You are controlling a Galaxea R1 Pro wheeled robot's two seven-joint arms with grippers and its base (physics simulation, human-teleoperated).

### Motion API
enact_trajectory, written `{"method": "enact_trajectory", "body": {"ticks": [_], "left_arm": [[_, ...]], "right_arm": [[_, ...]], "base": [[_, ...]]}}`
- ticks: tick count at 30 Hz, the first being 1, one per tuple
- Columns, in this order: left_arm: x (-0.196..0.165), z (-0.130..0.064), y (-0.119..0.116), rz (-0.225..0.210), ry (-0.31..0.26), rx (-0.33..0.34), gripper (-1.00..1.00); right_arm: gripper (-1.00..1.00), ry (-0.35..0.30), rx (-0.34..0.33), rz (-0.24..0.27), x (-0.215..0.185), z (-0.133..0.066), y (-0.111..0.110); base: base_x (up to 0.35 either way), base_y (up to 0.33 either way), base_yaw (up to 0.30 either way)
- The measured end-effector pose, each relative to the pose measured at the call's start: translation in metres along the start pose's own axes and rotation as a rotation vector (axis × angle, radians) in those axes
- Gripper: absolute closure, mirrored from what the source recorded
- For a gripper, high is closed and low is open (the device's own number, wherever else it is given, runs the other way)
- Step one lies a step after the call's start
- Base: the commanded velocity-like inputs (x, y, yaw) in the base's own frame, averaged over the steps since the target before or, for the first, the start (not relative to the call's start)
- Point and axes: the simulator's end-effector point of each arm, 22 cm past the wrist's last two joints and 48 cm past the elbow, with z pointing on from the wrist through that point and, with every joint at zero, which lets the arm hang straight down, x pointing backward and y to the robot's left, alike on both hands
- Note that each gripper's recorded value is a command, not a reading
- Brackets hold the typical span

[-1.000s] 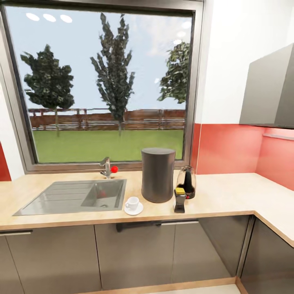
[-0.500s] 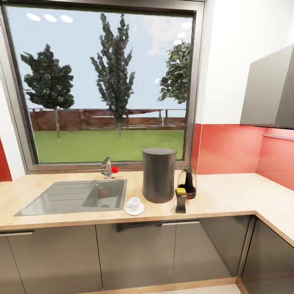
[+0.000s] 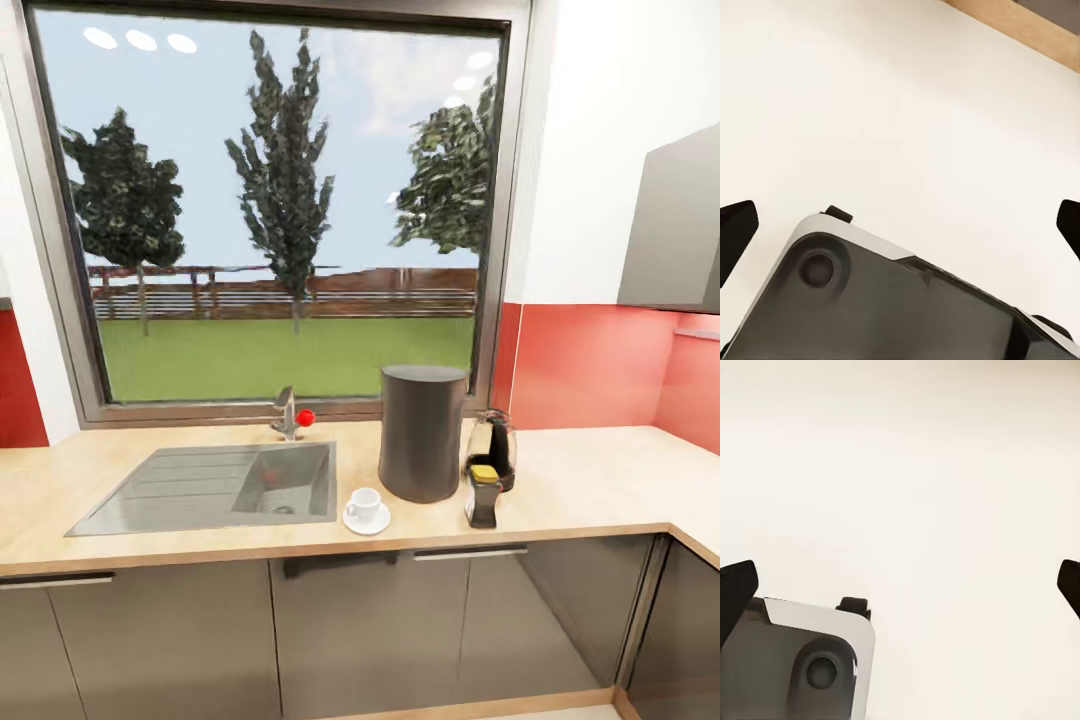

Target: Set up a coffee station on the kitchen countertop: keep the coffee maker on the countertop, move the bottle of coffee from the kitchen shelf to the counter next to the coffee maker, place a paper coffee filter on top of the coffee maker, put the saucer next to the coffee maker with the coffee cup on the saucer, and place the electric kettle next to the coffee maker.

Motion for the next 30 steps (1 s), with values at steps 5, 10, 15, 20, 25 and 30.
{"method": "enact_trajectory", "body": {"ticks": [5,10,15,20,25,30], "left_arm": [[-0.0001,0.0,0.0001,0.001,0.0,0.0,-1.0],[-0.0001,0.0001,0.0001,0.001,0.0,0.0,-1.0],[0.0001,0.0001,-0.0001,0.001,0.001,0.0,-1.0],[0.0001,0.0002,-0.0003,0.001,0.001,0.0,-1.0],[0.0001,0.0001,-0.0004,0.001,0.001,0.0,-1.0],[-0.0004,0.0002,0.0002,0.001,-0.001,0.0,-1.0]], "right_arm": [[-1.0,0.0,0.0,0.0,0.0,0.0,0.0],[-1.0,0.001,0.0,0.0,0.0002,0.0001,0.0],[-1.0,0.002,0.0,0.0,0.0003,0.0002,0.0],[-1.0,0.002,0.0,0.0,0.0003,0.0002,0.0],[-1.0,0.002,0.0,0.0,0.0003,0.0002,0.0],[-1.0,0.002,0.0,0.0,0.0003,0.0002,0.0]], "base": [[0.254,0.26,0.0],[0.178,0.296,0.0],[0.046,0.328,0.0],[0.009,0.336,0.0],[0.002,0.338,0.0],[0.0,0.34,0.0]]}}
